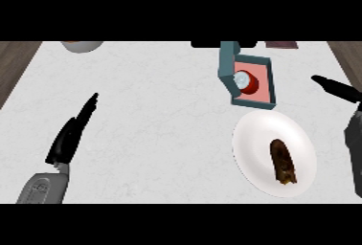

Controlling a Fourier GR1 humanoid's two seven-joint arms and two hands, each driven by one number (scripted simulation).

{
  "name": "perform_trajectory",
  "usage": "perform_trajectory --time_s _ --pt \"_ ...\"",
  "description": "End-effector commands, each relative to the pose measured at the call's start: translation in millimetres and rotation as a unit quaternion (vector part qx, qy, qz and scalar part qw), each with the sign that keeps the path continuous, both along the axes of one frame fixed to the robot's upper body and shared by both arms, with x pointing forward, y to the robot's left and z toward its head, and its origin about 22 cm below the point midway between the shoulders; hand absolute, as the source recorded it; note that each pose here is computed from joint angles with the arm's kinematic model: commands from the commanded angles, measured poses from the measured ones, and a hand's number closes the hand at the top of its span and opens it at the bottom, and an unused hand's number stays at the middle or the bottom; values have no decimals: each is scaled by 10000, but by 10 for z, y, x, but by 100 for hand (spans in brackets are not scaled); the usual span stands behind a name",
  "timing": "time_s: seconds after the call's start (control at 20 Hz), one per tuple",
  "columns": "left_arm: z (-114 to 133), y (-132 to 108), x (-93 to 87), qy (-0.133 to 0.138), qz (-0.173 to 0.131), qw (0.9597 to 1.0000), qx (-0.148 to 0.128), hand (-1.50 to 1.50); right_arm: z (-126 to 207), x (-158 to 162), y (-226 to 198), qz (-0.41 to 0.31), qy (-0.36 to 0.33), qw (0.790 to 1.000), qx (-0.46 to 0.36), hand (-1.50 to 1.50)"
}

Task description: Pick the can from the plate and place it in the cardboard box

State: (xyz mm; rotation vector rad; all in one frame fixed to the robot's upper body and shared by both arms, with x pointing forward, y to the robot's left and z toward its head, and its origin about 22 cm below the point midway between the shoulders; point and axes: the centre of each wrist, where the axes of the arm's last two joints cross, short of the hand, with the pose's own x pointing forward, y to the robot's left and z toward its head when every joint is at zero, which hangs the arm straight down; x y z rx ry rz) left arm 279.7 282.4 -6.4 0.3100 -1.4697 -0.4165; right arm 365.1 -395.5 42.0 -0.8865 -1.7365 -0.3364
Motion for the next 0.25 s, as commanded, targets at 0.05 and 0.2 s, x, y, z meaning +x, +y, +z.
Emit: perform_trajectory --time_s 0.05,0.2 --pt "-12 -147 25 10 -78 10000 43 0 -155 -167 -178 -9 33 10000 -61 -150" --pt "-190 -148 4 -55 23 9999 115 0 -100 -153 -402 -15 151 9996 -222 -150"
